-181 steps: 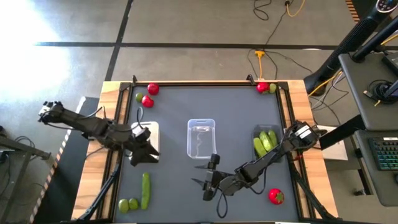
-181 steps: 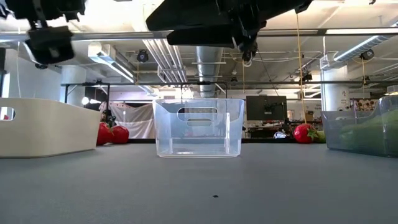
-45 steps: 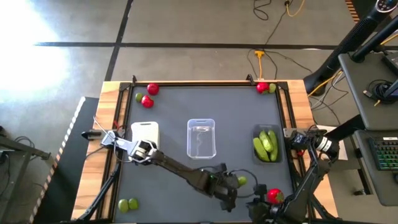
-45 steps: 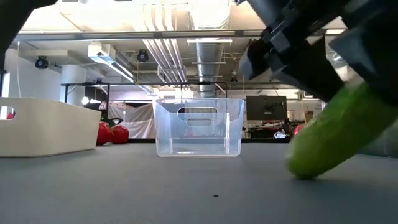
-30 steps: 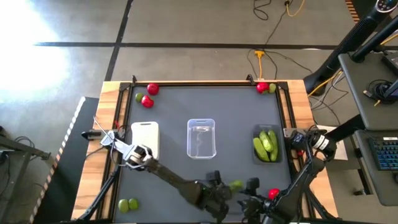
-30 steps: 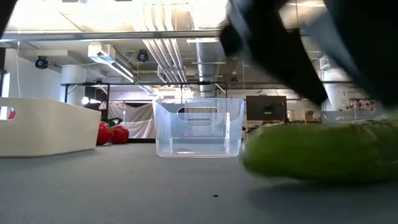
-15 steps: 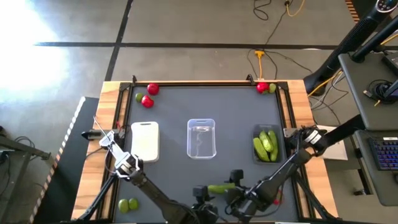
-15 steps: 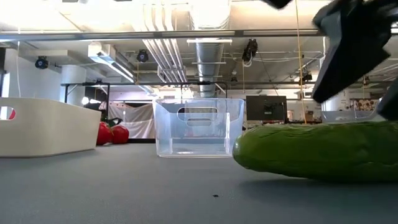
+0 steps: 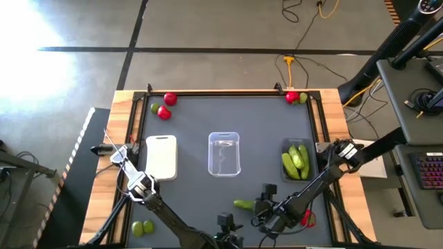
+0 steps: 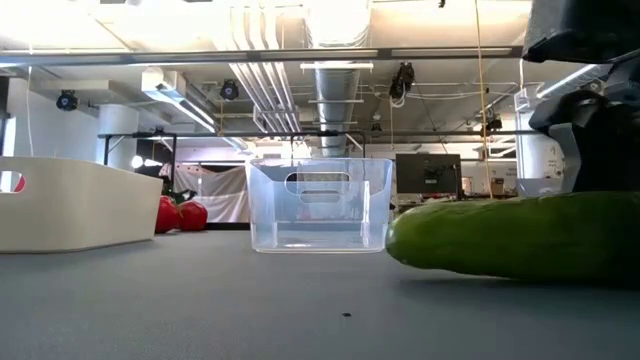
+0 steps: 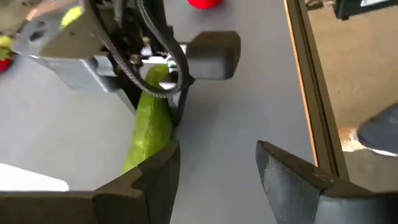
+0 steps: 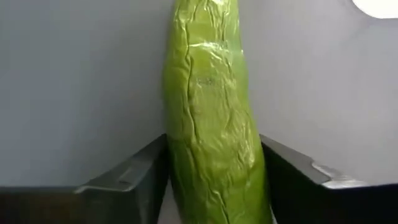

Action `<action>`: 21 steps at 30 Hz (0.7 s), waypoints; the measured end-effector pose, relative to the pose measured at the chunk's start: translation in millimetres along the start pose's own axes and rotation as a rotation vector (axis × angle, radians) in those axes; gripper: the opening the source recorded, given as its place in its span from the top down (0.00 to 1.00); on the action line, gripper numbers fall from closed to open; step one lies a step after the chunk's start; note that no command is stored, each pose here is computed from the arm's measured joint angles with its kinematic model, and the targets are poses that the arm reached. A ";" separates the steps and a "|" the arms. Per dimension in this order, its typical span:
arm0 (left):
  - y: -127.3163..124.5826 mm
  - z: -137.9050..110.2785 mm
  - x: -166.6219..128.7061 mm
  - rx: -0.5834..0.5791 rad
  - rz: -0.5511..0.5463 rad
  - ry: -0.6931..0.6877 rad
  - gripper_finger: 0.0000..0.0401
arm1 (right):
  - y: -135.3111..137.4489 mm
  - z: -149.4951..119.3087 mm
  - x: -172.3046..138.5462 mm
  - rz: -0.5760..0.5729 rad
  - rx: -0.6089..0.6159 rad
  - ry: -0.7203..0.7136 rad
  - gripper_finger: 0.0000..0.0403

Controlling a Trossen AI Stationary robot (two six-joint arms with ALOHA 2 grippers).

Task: Sort produce into baskets
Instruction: Put the green cucumber into the black bin

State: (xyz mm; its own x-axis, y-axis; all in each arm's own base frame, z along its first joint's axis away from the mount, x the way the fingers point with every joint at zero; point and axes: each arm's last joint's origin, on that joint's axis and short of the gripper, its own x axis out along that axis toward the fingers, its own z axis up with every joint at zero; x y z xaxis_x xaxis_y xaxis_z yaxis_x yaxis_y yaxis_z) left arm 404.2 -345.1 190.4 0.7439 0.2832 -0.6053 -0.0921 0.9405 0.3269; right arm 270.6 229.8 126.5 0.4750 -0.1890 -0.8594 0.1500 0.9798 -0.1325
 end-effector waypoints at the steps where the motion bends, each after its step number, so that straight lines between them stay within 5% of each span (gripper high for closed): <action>1: 0.0 0.4 -0.2 -0.002 0.010 -0.008 0.52 | 0.2 -0.2 -0.3 -0.007 -0.002 -0.007 0.51; 7: -0.5 6.6 0.0 -0.012 0.035 -0.068 0.52 | -2.4 -0.2 -25.8 -0.087 -0.007 -0.035 0.61; 11: 2.1 0.6 0.5 -0.005 0.078 -0.039 0.52 | -27.9 -8.9 -58.0 -0.271 0.094 0.024 0.61; 17: 2.7 -5.4 9.6 -0.007 0.090 -0.030 0.52 | -84.7 -21.7 -112.3 -0.570 0.399 0.054 0.61; 21: 2.8 -5.4 11.0 -0.019 0.090 -0.035 0.52 | -110.4 -31.8 -119.8 -0.581 0.562 0.060 0.59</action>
State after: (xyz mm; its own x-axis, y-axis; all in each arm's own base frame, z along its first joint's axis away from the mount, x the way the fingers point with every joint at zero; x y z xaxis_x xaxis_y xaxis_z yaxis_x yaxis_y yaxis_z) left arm 408.5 -338.3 180.7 0.7545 0.3602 -0.5486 -0.1718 0.9152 0.3647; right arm 169.6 146.3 228.3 0.1421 -0.6380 -0.7568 0.7796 0.5432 -0.3117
